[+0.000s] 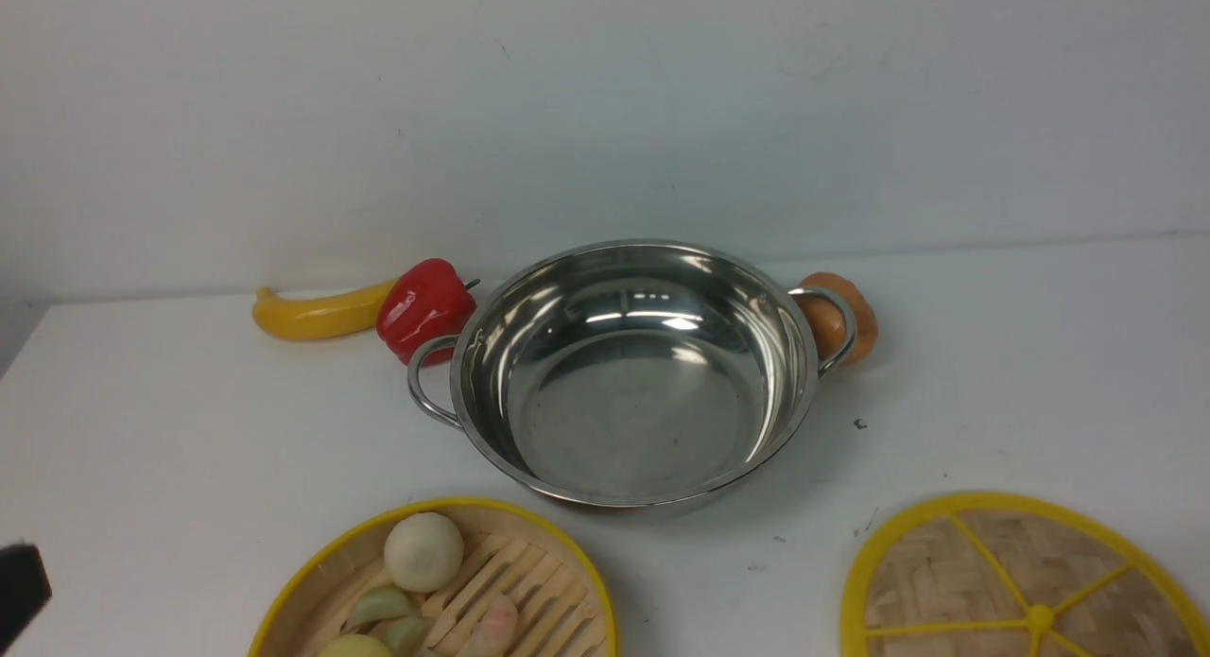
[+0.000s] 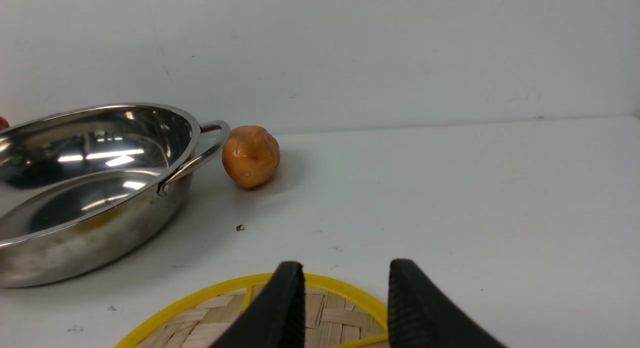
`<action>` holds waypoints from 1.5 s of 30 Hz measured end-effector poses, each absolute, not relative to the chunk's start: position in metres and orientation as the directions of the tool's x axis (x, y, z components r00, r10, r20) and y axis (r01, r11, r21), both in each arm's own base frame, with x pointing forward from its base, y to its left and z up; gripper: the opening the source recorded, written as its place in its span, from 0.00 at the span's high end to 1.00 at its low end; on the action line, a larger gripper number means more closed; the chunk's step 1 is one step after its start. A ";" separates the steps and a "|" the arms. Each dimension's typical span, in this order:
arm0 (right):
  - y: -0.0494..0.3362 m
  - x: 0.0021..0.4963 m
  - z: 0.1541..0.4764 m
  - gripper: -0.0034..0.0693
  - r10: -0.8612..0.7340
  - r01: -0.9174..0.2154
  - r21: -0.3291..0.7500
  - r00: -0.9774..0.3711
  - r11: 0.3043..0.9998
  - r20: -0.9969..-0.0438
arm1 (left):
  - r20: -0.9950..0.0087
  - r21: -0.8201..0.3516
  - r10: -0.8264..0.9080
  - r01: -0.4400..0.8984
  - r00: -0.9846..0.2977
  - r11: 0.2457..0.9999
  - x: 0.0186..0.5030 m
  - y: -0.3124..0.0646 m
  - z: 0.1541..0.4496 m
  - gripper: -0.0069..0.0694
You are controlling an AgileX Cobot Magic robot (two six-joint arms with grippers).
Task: Place the steamer in the pot on the white table, and put the lid on the steamer.
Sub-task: 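Grasp the rim of the steamer basket holding the buns with the left gripper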
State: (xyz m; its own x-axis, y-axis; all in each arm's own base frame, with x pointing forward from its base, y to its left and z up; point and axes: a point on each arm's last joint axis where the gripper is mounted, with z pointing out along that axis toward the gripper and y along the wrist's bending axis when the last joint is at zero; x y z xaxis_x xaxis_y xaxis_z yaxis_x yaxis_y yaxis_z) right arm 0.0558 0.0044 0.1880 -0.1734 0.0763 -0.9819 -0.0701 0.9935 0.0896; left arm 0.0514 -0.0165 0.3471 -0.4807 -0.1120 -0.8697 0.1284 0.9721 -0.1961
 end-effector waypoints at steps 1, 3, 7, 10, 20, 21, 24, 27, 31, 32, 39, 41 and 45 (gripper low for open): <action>0.004 0.056 0.188 0.61 0.076 -0.070 0.090 -0.173 0.994 -0.982 | -0.836 -0.172 -0.074 0.132 -0.544 0.976 0.055 -0.017 0.349 0.59; 0.004 0.056 0.188 0.61 0.076 -0.070 0.090 -0.173 0.994 -0.982 | -0.763 -0.154 -0.030 0.136 -0.646 0.979 0.063 -0.018 0.352 0.59; 0.004 0.056 0.188 0.61 0.076 -0.070 0.090 -0.173 0.994 -0.982 | -0.617 -0.108 0.047 0.144 -0.785 0.984 0.092 -0.019 0.353 0.59; 0.004 0.056 0.188 0.61 0.076 -0.070 0.090 -0.173 0.994 -0.982 | -0.530 -0.051 0.097 0.146 -0.843 0.988 0.119 -0.017 0.344 0.59; 0.004 0.056 0.188 0.61 0.076 -0.070 0.090 -0.173 0.994 -0.982 | -0.324 0.011 0.341 0.357 -0.882 0.934 0.209 -0.024 0.289 0.56; 0.004 0.056 0.188 0.61 0.076 -0.070 0.090 -0.173 0.994 -0.982 | -0.314 0.004 0.356 0.374 -0.880 0.928 0.214 -0.025 0.286 0.53; 0.004 0.056 0.188 0.61 0.076 -0.070 0.090 -0.173 0.994 -0.982 | -0.292 -0.010 0.376 0.396 -0.879 0.918 0.231 -0.028 0.277 0.46; 0.004 0.056 0.188 0.61 0.076 -0.070 0.090 -0.173 0.994 -0.982 | -0.284 -0.021 0.349 0.370 -0.893 0.929 0.251 -0.030 0.269 0.35; 0.004 0.056 0.188 0.61 0.076 -0.070 0.090 -0.173 0.994 -0.982 | -0.269 -0.037 0.306 0.327 -0.913 0.944 0.269 -0.031 0.258 0.32; 0.004 0.056 0.188 0.61 0.076 -0.070 0.090 -0.173 0.994 -0.982 | -0.260 -0.040 0.303 0.324 -0.917 0.945 0.272 -0.031 0.255 0.32; 0.004 0.056 0.188 0.61 0.076 -0.070 0.090 -0.173 0.994 -0.982 | -0.183 -0.033 0.315 0.326 -0.931 0.945 0.292 -0.031 0.220 0.39; 0.004 0.056 0.188 0.61 0.076 -0.070 0.090 -0.173 0.994 -0.982 | -0.180 -0.034 0.314 0.325 -0.932 0.945 0.294 -0.031 0.215 0.42; 0.004 0.056 0.188 0.61 0.076 -0.070 0.090 -0.173 0.994 -0.982 | -0.164 -0.046 0.306 0.318 -0.938 0.947 0.300 -0.032 0.204 0.46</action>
